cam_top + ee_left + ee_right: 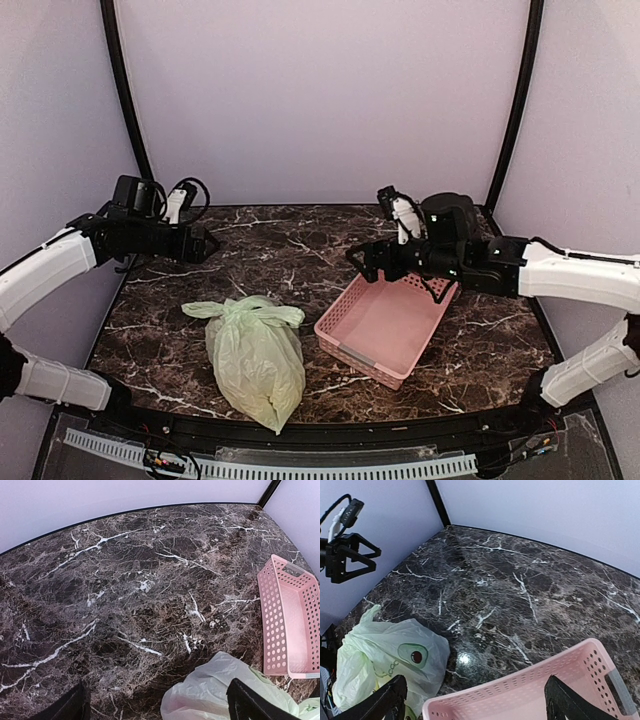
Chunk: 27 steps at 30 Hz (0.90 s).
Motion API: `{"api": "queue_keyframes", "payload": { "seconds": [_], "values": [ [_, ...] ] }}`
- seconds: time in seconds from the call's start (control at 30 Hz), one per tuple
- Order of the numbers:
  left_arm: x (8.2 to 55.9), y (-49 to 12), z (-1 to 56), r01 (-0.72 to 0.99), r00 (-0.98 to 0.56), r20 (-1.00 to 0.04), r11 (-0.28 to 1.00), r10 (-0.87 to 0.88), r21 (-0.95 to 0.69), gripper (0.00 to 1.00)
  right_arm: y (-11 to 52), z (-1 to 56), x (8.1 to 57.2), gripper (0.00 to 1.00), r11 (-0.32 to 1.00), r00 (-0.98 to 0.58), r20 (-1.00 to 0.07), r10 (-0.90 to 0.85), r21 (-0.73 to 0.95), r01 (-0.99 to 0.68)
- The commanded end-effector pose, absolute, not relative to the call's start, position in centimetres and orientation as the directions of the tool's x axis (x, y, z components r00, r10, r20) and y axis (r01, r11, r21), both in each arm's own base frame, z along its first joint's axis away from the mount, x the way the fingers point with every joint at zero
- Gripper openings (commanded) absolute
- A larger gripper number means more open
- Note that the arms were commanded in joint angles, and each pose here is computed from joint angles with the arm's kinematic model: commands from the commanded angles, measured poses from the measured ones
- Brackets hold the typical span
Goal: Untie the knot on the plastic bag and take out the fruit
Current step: Pick up the takeout bag from the corner of the board.
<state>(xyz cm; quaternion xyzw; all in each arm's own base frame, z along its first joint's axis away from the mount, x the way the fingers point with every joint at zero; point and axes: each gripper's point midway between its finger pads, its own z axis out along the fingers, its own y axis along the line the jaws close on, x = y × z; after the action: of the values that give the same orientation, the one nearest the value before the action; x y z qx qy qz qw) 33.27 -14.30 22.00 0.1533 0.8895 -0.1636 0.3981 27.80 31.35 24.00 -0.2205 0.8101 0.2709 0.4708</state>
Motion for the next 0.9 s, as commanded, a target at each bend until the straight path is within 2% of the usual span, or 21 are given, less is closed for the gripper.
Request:
{"api": "queue_keyframes", "payload": {
  "seconds": [0.0, 0.4, 0.87],
  "values": [
    [32.8, -14.0, 21.3, 0.416, -0.606, -0.782, 0.896, 0.148, -0.153, 0.94, 36.4, 25.9, 26.5, 0.93, 0.694, -0.439, -0.890, -0.124, 0.238, -0.680],
    [31.4, -13.4, 22.2, 0.437, -0.559, -0.810, 0.893, 0.174, -0.110, 0.94, 49.7, 23.7, 22.4, 0.94, 0.439, -0.414, -0.861, -0.296, 0.262, -0.859],
    [31.2, -13.3, 22.6, 0.438, -0.546, -0.820, 0.893, 0.169, -0.107, 0.94, 54.8, 19.8, 20.3, 0.94, 0.158, -0.338, -0.773, -0.537, 0.301, -0.940]
  ]
}}
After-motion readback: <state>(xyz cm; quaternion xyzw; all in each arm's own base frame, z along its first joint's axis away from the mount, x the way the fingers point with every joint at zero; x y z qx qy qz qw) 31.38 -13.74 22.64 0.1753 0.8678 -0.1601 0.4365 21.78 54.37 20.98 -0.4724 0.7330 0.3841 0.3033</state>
